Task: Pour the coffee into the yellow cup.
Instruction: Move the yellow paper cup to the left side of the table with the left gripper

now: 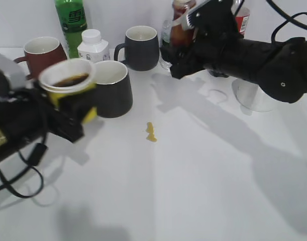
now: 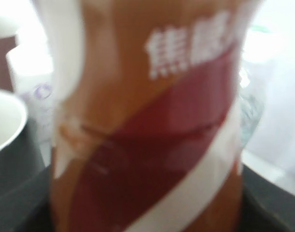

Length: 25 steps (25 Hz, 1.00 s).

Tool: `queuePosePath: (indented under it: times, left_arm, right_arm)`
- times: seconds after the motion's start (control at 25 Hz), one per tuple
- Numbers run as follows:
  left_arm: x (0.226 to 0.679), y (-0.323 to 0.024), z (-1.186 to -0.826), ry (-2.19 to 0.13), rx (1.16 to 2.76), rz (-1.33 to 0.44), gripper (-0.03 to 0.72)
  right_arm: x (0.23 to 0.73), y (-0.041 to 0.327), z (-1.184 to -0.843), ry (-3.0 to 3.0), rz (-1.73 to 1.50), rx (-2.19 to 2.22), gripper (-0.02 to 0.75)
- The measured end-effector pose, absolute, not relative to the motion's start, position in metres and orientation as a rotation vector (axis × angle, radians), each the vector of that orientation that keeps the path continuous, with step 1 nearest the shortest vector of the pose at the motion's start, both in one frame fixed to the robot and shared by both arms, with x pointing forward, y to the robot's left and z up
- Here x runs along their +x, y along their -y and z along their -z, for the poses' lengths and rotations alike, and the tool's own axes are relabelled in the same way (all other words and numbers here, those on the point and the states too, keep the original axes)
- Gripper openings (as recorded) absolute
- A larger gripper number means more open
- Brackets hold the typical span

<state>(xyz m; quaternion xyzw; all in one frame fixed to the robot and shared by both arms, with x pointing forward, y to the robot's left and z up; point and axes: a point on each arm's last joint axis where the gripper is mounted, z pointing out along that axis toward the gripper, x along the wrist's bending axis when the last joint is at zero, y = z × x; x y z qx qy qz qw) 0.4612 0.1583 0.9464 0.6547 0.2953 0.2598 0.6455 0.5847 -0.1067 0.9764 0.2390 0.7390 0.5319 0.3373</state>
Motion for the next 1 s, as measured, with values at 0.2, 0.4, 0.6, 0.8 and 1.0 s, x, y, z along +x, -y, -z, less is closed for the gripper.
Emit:
queuePosePath:
  times: [0.2,0.4,0.6,0.8,1.0]
  left_arm:
    - [0.465,-0.187,-0.950,-0.772,1.443,-0.714,0.400]
    - [0.475,-0.209,-0.950,-0.843,1.426,-0.804,0.400]
    - [0.482,-0.230,-0.949,-0.918,1.398,-0.873,0.400]
    - [0.501,-0.240,-0.942,-0.970,1.390,-0.903,0.400]
    - [0.527,-0.237,-0.923,-1.000,1.415,-0.885,0.400]
  right_arm:
    - [0.589,0.110,-0.974,-1.867,-1.439,0.787,0.503]
    - [0.592,0.108,-0.958,-1.885,-1.436,0.829,0.503]
    - [0.596,0.109,-0.945,-1.853,-1.453,0.896,0.503]
    - [0.599,0.109,-0.930,-1.852,-1.448,0.939,0.503]
    - [0.599,0.109,-0.931,-1.840,-1.459,0.935,0.503]
